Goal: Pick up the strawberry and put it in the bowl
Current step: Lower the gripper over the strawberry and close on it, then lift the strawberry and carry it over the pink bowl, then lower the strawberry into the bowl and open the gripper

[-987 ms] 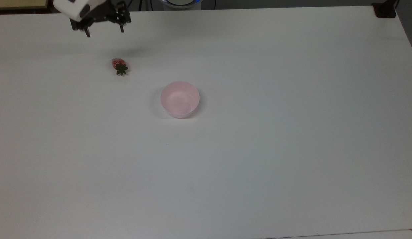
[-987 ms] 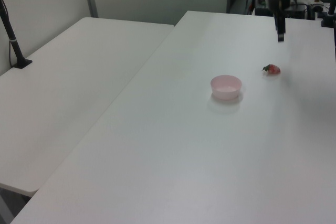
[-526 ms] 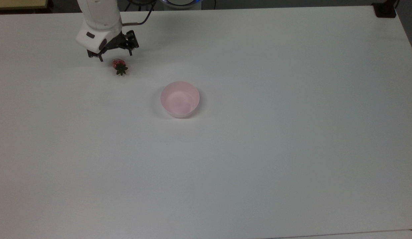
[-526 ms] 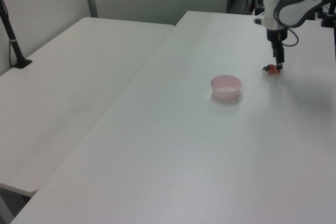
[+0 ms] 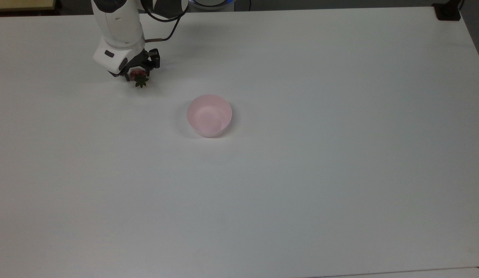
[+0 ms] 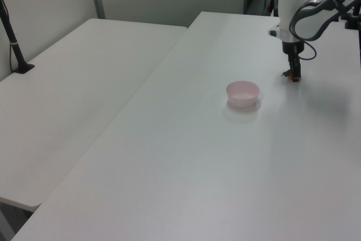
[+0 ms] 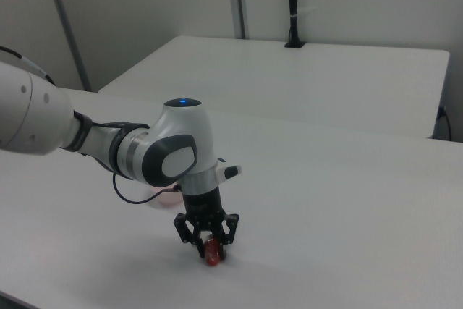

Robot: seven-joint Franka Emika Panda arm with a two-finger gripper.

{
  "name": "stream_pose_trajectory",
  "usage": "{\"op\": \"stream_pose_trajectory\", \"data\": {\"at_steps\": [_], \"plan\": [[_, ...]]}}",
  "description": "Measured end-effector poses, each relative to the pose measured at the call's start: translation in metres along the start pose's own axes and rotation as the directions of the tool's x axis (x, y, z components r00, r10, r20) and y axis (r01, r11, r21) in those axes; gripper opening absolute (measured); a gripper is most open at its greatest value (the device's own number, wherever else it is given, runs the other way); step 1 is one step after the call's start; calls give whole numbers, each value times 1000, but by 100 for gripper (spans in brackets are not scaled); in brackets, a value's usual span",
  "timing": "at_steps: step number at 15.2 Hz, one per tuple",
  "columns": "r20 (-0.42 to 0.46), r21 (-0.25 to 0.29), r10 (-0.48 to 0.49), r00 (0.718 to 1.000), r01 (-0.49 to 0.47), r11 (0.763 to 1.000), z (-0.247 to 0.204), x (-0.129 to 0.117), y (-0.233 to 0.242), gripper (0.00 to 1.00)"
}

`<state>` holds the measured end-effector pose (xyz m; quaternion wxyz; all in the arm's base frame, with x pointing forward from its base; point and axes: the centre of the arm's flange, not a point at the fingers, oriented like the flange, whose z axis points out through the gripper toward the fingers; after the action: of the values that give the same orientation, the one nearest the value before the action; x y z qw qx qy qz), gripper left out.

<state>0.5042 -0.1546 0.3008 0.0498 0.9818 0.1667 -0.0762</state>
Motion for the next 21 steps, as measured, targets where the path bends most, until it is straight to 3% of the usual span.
{"op": "stream_pose_trajectory", "data": {"at_steps": [1, 4, 7, 10, 15, 18, 21], "plan": [[-3, -2, 8, 1000, -8, 1000, -2, 1, 0, 43], [20, 18, 24, 1000, -25, 1000, -16, 3, -3, 41], [-21, 100, 44, 999, -41, 994, -90, 27, -26, 41], [-96, 116, 102, 990, -91, 989, -146, 58, -61, 41], [-78, 112, 249, 965, -240, 964, -119, 122, -124, 41], [-88, 128, 362, 928, -350, 928, -103, 160, -123, 41], [-102, 137, 365, 925, -351, 926, -108, 174, -130, 41]]}}
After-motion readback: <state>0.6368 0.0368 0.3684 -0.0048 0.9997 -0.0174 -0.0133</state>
